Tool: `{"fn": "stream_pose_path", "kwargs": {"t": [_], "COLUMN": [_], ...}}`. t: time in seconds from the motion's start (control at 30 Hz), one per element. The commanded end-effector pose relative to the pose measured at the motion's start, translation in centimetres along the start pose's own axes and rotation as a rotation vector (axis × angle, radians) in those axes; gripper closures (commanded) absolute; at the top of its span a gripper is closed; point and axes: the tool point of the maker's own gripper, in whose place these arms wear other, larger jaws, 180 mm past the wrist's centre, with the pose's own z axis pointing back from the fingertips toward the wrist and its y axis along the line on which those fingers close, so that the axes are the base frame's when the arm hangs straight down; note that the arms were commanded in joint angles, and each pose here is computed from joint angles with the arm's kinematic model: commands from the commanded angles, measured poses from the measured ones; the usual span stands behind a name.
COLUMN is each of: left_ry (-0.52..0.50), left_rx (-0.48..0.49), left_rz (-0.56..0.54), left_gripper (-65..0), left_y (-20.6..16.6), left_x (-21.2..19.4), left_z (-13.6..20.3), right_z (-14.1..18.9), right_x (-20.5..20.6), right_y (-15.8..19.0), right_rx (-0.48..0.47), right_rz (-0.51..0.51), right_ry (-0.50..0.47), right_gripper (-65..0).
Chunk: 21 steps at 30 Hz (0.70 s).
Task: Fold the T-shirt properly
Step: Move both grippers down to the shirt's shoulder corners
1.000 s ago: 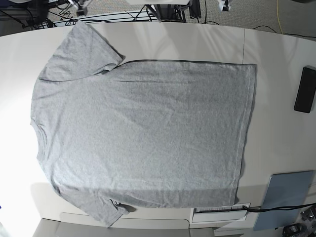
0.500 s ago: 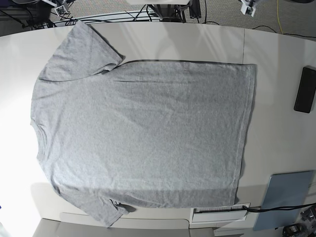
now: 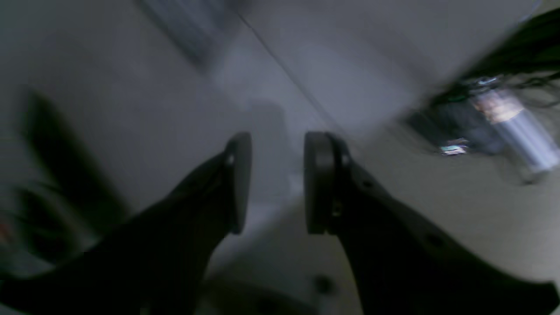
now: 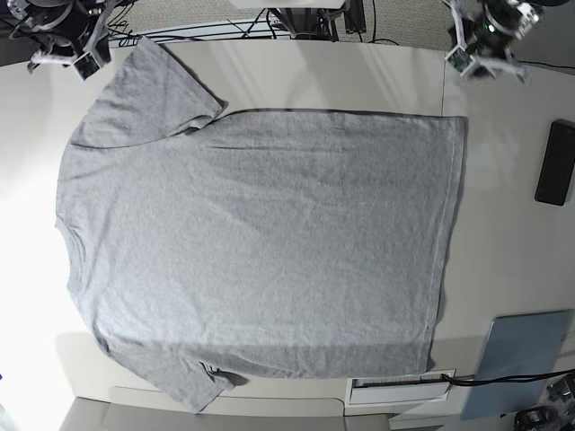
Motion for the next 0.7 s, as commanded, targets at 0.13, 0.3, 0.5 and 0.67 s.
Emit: {"fn": "stream_pose_path", "kwargs": {"t": [0.13,0.3,0.5,0.67], "left_ry": [-0.123,-0.194,-0.173,-0.156], "left_rx": [-0.018,-0.052,-0.080,-0.016], "left_rz": [-0.186,-0.220,-0.272,-0.318], "left_gripper": [-23.5,-31.1,-31.2,-31.2], "left_y": [2.7,3.7,2.9,3.5], "left_x": [3.2,4.2,4.2,4.5], "left_z": [-0.4,-2.1,-5.3,-7.4], "right_z": [0.2,0.0,0.0,0.0], "right_x": [1.7,1.9,2.2,2.2], "right_y": [-1.5,-2.1,-2.3,-2.3], "right_rx": [-0.061,-0.082,-0.086,-0.086], "right_rz": [0.063,0.060,0.061,0.062], "right_ry": [-0.029,-0.019,-0.029,-0.028], "right_gripper": [-8.7,-8.7,-8.6,-8.6]}}
